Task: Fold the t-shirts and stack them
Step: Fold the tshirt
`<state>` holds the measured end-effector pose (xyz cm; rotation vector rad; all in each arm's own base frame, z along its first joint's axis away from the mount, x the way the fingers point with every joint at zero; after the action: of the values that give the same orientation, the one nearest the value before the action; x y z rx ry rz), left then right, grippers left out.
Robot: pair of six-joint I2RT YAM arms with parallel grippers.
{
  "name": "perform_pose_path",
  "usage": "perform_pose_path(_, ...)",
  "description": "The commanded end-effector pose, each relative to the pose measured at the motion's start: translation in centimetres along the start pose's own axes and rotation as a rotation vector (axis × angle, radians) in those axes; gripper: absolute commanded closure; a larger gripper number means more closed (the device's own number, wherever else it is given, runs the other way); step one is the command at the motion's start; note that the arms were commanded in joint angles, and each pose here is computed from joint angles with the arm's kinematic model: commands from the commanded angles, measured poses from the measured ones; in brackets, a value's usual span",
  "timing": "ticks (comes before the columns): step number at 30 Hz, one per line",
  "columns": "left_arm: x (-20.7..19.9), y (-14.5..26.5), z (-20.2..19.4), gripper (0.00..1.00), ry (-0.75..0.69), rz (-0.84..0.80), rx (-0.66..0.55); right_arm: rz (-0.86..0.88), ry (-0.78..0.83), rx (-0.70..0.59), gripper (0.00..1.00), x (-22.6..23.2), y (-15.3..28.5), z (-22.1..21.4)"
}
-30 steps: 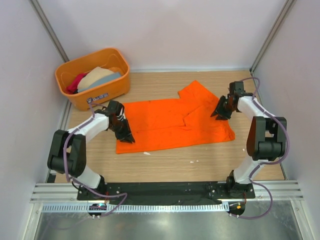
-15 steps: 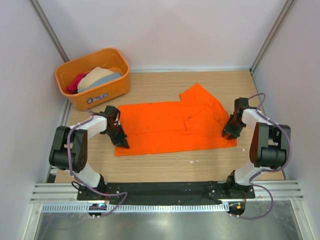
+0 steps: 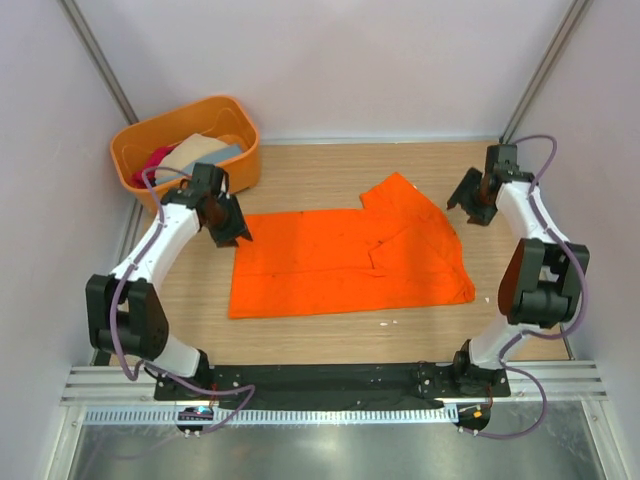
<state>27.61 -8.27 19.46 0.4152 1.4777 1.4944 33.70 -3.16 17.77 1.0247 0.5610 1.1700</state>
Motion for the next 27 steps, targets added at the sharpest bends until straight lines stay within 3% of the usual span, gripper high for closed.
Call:
perform_pose_path(1,-1.4,-1.5,3.8,0.60,-0.074,0.001,-0.062,0.092,0.034,-0.093,0.34,2.1,-2.5,5.0)
perform_pose_path(5,-3.4,-3.2,7.1,0.64,-0.130,-0.025,-0.125,0.153,0.073,-0.176,0.35,3.5,-3.6,9.8)
perform_pose_path(11,-4.5,-7.7,10.6,0.67,-0.190,0.013,-0.195,0.265,0.162,-0.223,0.38,6.1,-6.3,12.5)
perform_pose_path(19,-4.6,-10.2,13.8,0.63,-0.227,0.102,-0.360,0.280,0.257,-0.164,0.39,8.7,-10.7,12.0)
perform_pose_path(27,-2.8,-13.0,13.2,0.62,-0.239,0.219,-0.278,0.249,0.460,-0.111,0.28,12.4,-11.8,10.2)
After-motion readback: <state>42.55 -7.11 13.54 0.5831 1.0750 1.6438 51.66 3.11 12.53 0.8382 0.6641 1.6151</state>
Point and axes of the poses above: each gripper's point midway between its finger pads, its own y axis back along the fingers, its own x axis along the line the jaws close on, z = x × y, the point moved 8 cm from there along y, back along the fingers, and after that the axes turned 13 degrees about y, right-handed, at the moved point
